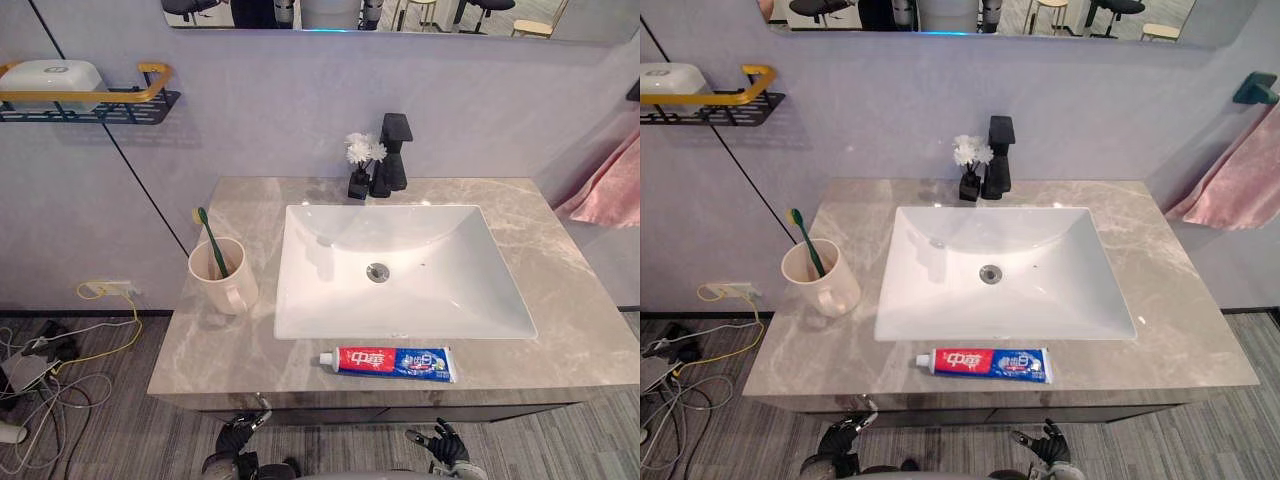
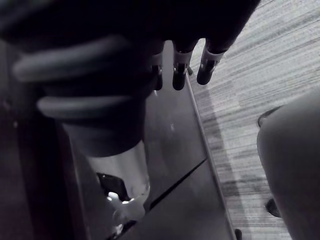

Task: Organize washtable

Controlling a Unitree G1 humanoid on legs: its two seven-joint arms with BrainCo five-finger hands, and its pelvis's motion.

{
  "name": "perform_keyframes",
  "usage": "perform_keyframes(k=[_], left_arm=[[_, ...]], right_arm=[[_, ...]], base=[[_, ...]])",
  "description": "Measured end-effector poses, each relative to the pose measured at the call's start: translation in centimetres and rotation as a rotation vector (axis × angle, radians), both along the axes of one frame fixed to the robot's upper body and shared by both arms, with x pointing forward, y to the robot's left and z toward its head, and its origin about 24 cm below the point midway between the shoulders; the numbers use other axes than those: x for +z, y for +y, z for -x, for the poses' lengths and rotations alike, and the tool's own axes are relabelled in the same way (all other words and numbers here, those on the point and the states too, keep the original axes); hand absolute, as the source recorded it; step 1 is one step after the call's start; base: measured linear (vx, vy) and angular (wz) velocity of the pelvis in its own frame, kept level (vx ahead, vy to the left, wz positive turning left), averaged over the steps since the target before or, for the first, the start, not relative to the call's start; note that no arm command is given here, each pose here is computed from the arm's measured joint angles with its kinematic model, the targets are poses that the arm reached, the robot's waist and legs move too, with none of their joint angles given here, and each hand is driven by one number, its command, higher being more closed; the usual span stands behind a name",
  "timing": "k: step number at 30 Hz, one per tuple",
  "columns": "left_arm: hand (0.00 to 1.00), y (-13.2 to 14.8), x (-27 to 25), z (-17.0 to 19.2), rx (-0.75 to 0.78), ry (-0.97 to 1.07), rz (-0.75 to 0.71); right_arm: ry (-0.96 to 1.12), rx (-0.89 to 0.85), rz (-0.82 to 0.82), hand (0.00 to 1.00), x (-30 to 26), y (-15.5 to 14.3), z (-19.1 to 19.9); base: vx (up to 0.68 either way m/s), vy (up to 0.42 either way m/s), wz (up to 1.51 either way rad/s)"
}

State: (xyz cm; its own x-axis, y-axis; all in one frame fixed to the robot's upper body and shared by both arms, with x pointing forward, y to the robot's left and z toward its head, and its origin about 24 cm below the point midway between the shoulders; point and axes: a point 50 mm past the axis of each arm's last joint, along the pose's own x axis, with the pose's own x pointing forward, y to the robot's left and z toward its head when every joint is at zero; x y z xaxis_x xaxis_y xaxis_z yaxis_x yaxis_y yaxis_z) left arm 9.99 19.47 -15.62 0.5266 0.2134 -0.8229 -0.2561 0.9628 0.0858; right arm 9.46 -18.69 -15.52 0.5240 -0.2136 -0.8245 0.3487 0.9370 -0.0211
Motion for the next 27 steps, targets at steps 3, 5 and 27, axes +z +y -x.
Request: perform_keyframes(k=[3,5,27], left_arm=[[0.00,-0.2,-0.1,0.1,-0.008,0.004,0.005],[0.00,-0.2,-0.1,0.2,-0.011,0.007,0.005],[0.00,0.1,-0.1,0.5,-0.070,0.019,-0.025]], right_arm=[[0.004,-0.024,0.002,0.00,0.0,-0.3,0.1],[0.007,-0.030,0.002,0.00,-0.1,-0.5,0.2],[0.148,-0.256,-0.014,0.00,-1.0,-3.2,5.2]], base=[[-0.03,0.009,-0.05],[-0.05,-0.032,-0.02],[-0.03,-0.021,0.05]])
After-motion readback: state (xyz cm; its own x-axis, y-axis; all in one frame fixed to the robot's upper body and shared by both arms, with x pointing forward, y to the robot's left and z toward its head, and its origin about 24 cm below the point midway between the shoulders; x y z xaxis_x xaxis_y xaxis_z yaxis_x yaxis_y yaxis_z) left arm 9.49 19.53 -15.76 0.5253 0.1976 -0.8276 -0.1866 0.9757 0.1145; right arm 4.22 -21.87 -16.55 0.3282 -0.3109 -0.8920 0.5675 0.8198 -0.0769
